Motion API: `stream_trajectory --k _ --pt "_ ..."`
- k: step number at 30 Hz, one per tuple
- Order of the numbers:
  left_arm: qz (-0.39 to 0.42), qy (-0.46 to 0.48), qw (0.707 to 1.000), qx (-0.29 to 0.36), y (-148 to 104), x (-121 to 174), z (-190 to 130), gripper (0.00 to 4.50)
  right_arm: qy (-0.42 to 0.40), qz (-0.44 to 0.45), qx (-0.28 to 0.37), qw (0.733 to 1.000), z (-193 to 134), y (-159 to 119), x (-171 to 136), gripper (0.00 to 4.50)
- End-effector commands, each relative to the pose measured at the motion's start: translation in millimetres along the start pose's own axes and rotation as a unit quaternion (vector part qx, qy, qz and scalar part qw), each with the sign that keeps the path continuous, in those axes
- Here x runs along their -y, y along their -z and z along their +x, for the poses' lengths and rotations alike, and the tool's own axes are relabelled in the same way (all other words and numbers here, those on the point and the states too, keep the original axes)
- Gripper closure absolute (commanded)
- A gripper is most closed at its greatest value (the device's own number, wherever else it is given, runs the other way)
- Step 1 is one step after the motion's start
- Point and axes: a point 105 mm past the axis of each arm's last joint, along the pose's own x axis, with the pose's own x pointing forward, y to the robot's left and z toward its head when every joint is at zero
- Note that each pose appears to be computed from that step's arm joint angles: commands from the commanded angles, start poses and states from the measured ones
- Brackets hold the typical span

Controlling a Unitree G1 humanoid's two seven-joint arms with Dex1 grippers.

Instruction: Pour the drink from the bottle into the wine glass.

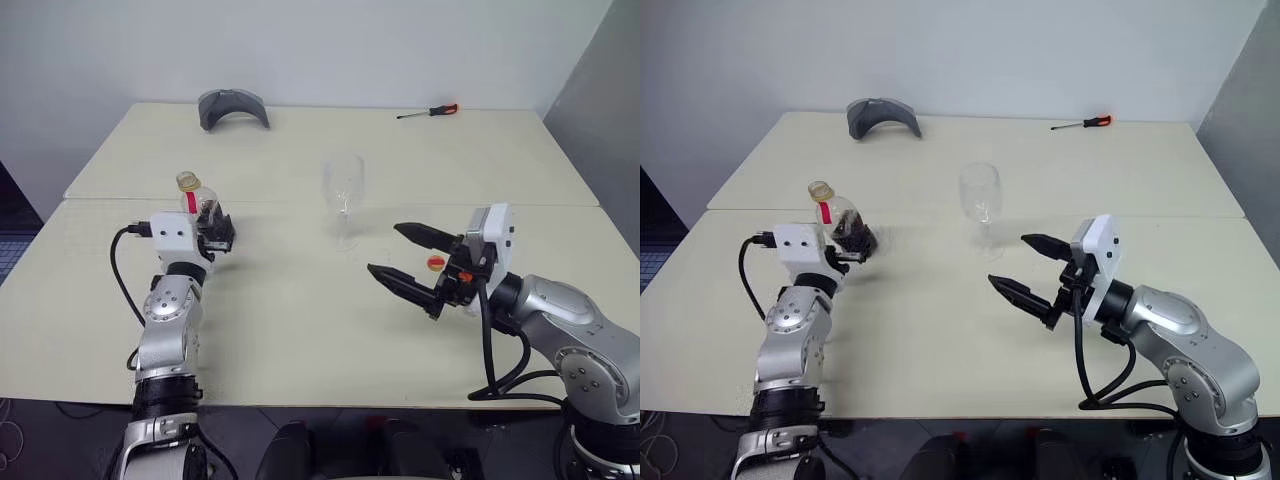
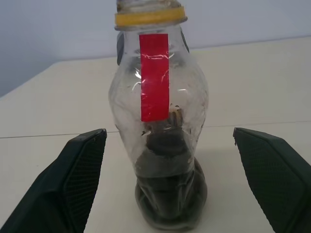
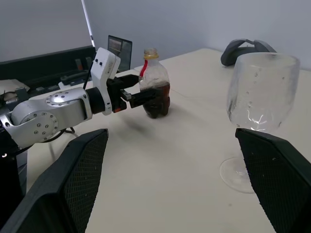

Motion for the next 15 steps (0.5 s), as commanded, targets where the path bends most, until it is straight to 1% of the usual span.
stream_trajectory --k 1,7,15 --pt "0.004 0.006 0.999 0.031 -15.1 -4.2 11.8 0.00 0.006 -0.019 0.020 1.000 0.1 -13.3 -0.8 0.03" --pt "0.001 0.011 0.999 0.031 -11.7 -4.7 32.8 0.00 0.017 -0.019 0.022 0.999 0.6 -14.6 2.0 0.03" --pt "-0.003 0.015 0.999 0.047 -14.0 -1.0 41.2 0.00 0.027 -0.020 0.022 0.999 -0.3 -15.8 4.9 0.03"
